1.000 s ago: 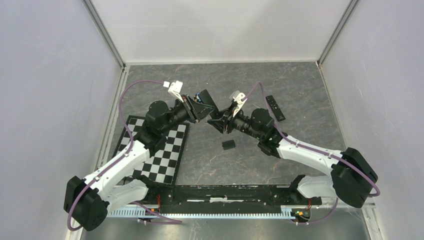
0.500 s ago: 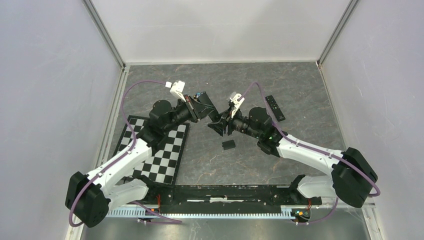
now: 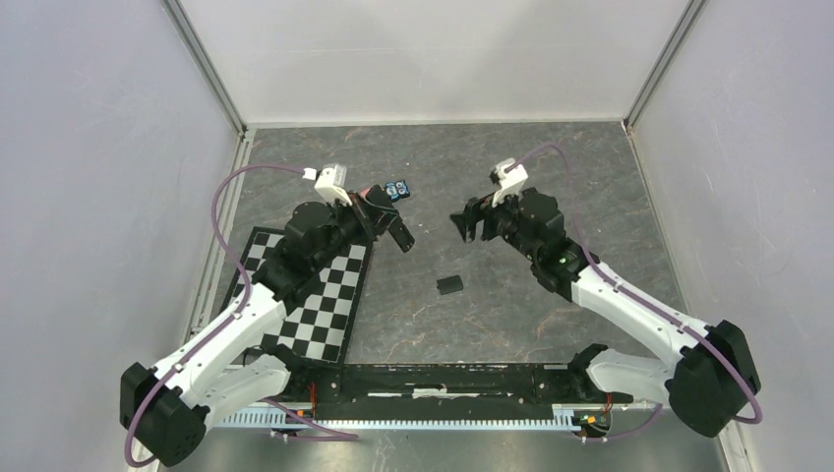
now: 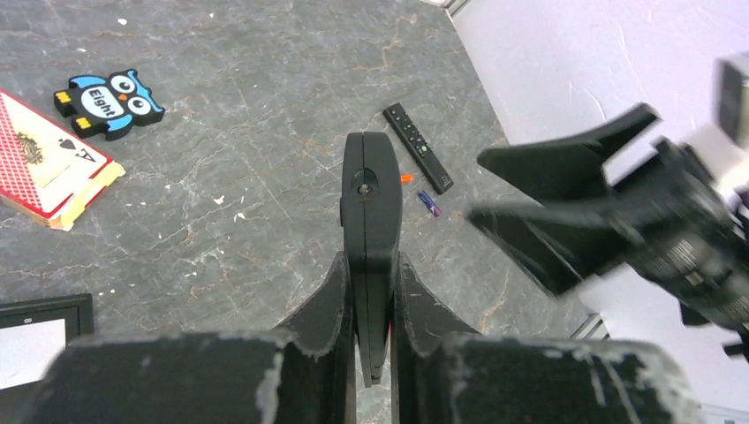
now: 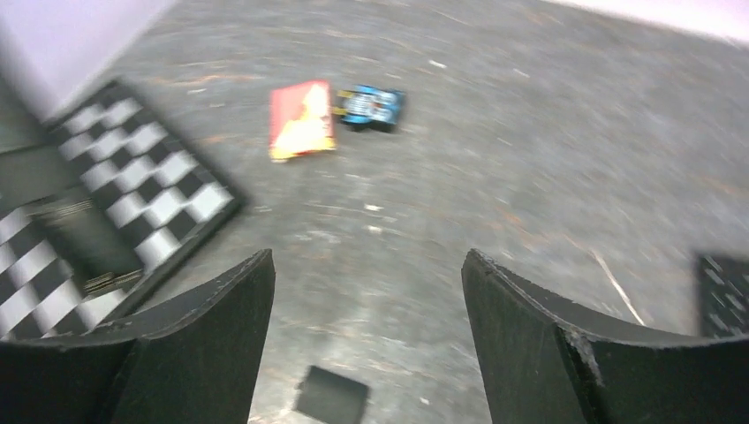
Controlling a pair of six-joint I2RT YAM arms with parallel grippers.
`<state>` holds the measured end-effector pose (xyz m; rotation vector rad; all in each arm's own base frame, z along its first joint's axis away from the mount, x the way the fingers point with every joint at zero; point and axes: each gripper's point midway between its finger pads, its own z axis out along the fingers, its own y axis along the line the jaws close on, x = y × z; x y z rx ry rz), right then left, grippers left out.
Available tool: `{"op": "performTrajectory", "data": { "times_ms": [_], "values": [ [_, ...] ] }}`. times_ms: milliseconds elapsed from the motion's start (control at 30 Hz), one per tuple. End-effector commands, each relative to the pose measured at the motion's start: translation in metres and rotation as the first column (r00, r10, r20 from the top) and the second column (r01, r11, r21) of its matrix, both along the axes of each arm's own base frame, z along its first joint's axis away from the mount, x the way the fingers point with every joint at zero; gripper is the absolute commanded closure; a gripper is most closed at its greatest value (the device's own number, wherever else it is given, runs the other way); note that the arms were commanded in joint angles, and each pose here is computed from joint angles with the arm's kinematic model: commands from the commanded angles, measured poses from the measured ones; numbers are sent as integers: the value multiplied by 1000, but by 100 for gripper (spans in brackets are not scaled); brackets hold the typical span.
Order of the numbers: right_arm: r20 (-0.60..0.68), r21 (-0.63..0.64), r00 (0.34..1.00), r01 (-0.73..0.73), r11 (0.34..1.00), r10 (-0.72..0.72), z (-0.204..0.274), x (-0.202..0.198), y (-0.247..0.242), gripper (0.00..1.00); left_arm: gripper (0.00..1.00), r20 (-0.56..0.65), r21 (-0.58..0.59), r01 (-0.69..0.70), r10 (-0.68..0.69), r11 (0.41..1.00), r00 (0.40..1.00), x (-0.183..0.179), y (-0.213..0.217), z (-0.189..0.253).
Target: Load the batteries into the remote control
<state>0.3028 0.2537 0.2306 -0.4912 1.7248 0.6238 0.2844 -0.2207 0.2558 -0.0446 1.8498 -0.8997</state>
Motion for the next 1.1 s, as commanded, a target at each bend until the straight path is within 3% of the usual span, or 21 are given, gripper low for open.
{"op": "performTrajectory", "data": {
  "times_ms": [0, 100, 333, 533, 733, 1067],
  "values": [
    [-139, -81, 917, 367, 927, -375, -30, 42, -68, 20, 98, 88, 31, 52, -54, 998, 995, -7, 0, 11],
    [-148, -181, 853, 475, 861, -501, -47, 60, -95, 23, 98, 111, 28, 142, -144, 989, 983, -19, -10, 14],
    [-278, -380, 762, 473, 795, -585, -99, 92, -133, 27, 98, 134, 33, 196, -199, 980, 971, -30, -13, 22],
    [-278, -539, 705, 447, 713, -652, -140, 93, -164, 39, 98, 121, 24, 213, -214, 977, 969, -32, -16, 20],
    [-296, -624, 649, 423, 656, -701, -164, 78, -193, 41, 98, 105, 25, 220, -221, 975, 970, -30, -18, 16],
    [-363, -638, 635, 364, 679, -682, -198, 55, -208, 45, 98, 81, 21, 237, -238, 971, 968, -28, -23, 10]
  ]
}}
